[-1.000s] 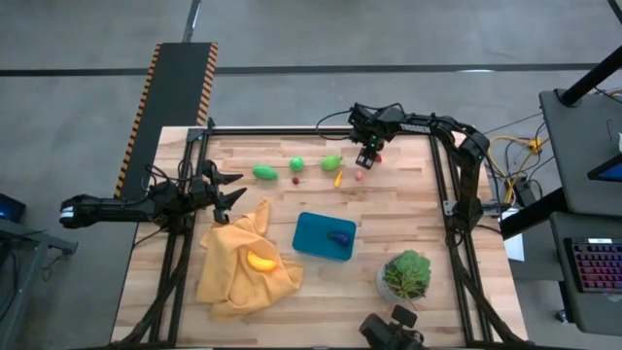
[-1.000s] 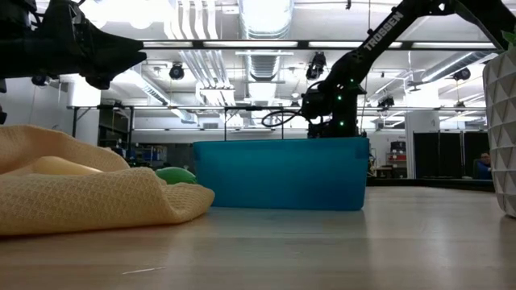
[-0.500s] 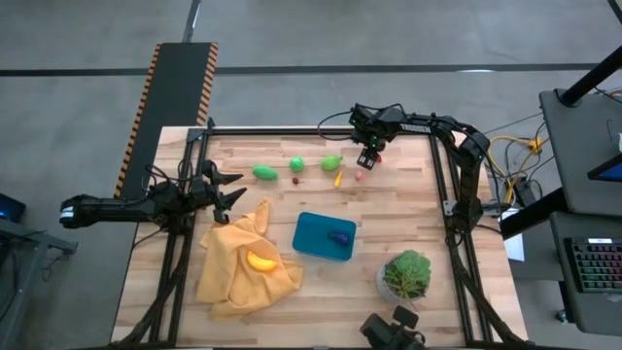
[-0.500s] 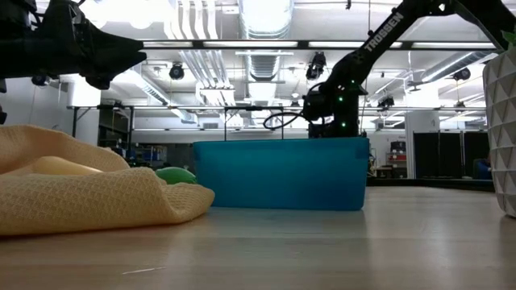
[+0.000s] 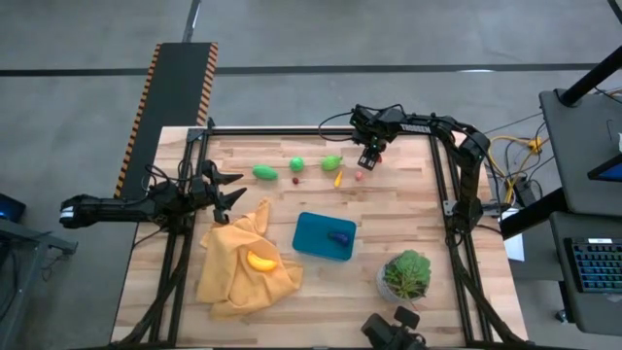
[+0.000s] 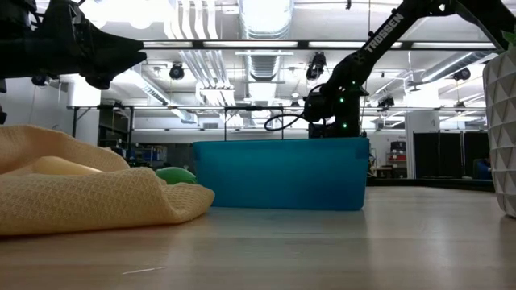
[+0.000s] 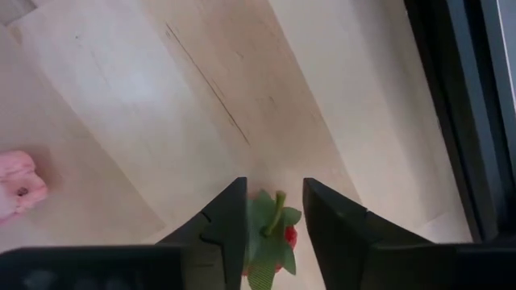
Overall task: Pick and placing Produce into tupperware
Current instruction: Put the strawberry into the blue bin
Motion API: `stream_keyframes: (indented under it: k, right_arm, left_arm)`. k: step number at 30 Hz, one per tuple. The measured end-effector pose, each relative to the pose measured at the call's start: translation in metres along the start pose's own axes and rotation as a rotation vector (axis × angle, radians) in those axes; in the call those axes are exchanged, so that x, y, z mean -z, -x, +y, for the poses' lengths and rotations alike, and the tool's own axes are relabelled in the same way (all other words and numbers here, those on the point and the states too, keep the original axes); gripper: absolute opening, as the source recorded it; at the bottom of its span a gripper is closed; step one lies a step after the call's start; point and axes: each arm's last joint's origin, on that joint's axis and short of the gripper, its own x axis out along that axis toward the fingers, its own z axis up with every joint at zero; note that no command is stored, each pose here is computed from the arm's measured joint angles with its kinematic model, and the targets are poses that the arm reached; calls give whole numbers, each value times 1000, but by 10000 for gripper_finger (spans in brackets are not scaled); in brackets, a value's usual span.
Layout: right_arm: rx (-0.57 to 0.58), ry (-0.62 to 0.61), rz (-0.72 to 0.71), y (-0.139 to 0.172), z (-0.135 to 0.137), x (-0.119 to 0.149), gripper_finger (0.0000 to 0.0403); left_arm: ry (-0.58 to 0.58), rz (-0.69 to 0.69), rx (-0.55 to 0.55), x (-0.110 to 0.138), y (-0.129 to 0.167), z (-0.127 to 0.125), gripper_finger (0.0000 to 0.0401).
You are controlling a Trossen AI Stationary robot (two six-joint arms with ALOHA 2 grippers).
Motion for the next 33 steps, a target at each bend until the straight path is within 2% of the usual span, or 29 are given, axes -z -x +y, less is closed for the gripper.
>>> stream_keyframes:
  k: [16, 33]
  right_arm:
    - [0, 17, 0, 0, 0, 0, 12]
    - [-5, 1, 19, 0, 0, 2, 9]
  left_arm:
    - [0, 0, 0, 0, 0, 0, 183]
    - [0, 0, 0, 0, 0, 0, 183]
